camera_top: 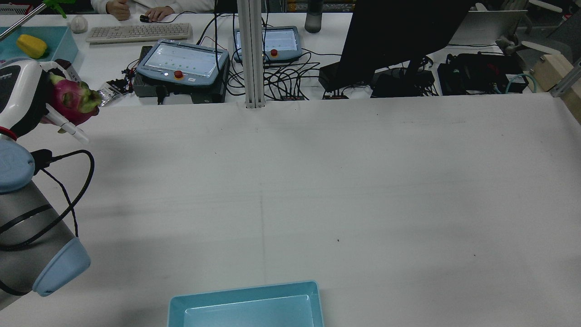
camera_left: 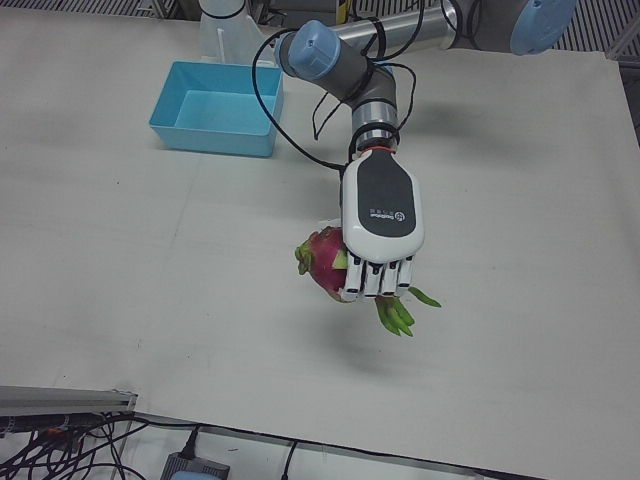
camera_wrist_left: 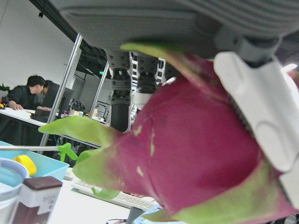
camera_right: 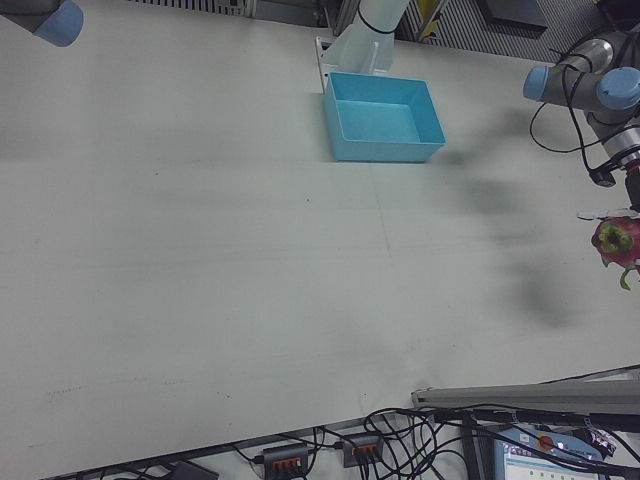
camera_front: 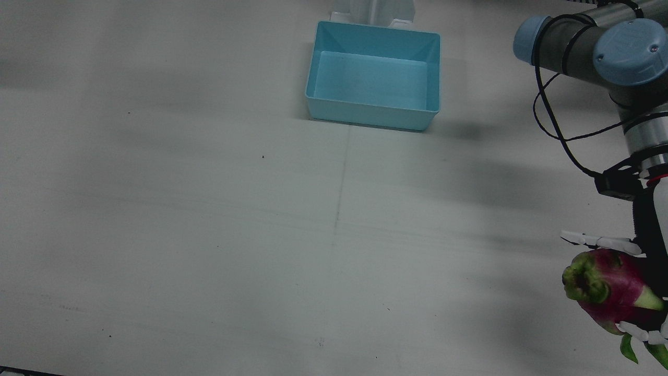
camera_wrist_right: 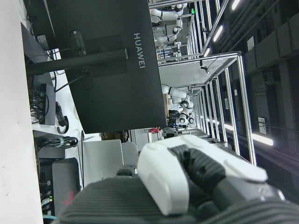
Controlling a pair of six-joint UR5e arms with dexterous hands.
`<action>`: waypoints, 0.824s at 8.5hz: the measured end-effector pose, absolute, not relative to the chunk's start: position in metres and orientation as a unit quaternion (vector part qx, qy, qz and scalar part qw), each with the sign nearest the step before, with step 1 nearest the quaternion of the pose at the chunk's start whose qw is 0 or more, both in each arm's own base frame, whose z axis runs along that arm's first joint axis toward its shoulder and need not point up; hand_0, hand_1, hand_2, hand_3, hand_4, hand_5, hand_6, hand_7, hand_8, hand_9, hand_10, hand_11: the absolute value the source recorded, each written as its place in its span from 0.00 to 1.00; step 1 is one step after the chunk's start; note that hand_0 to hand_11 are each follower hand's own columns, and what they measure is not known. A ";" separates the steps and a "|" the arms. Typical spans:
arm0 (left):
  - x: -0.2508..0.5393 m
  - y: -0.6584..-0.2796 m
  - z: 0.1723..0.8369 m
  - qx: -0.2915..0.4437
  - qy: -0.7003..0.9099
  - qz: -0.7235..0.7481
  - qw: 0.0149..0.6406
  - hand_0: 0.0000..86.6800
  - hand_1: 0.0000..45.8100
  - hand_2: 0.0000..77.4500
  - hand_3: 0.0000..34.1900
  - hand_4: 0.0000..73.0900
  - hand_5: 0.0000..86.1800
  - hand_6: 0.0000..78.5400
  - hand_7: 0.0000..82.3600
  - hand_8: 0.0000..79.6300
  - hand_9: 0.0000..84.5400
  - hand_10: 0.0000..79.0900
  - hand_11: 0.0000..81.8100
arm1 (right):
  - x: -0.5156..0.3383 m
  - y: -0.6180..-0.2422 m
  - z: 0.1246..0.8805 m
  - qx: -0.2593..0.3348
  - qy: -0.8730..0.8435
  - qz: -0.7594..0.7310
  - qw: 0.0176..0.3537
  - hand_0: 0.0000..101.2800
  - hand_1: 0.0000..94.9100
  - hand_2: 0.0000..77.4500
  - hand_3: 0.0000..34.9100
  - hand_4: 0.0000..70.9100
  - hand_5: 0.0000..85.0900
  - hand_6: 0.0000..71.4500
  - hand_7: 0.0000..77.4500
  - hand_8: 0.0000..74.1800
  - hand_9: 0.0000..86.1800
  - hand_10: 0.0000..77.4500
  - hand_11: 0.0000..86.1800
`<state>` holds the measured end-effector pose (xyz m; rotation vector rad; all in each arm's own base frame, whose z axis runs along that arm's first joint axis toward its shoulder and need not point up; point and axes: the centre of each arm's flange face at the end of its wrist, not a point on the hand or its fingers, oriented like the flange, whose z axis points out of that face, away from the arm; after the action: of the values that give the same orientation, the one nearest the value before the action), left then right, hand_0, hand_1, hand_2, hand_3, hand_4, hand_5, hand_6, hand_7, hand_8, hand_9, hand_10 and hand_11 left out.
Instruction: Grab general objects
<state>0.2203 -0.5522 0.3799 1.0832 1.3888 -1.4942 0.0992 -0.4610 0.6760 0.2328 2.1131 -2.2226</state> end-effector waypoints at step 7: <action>0.255 -0.587 0.332 0.211 0.795 -0.473 0.316 0.44 0.00 0.03 0.00 0.31 0.60 0.68 0.50 0.62 0.88 0.50 0.78 | 0.099 -0.461 0.676 0.076 0.687 -0.722 0.033 0.00 1.00 1.00 0.00 0.00 0.00 0.00 0.00 0.00 0.01 0.00 0.01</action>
<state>0.2550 -0.5874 0.3317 0.5556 2.0929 -1.2464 0.0992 -0.4610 0.6760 0.2327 2.1131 -2.2226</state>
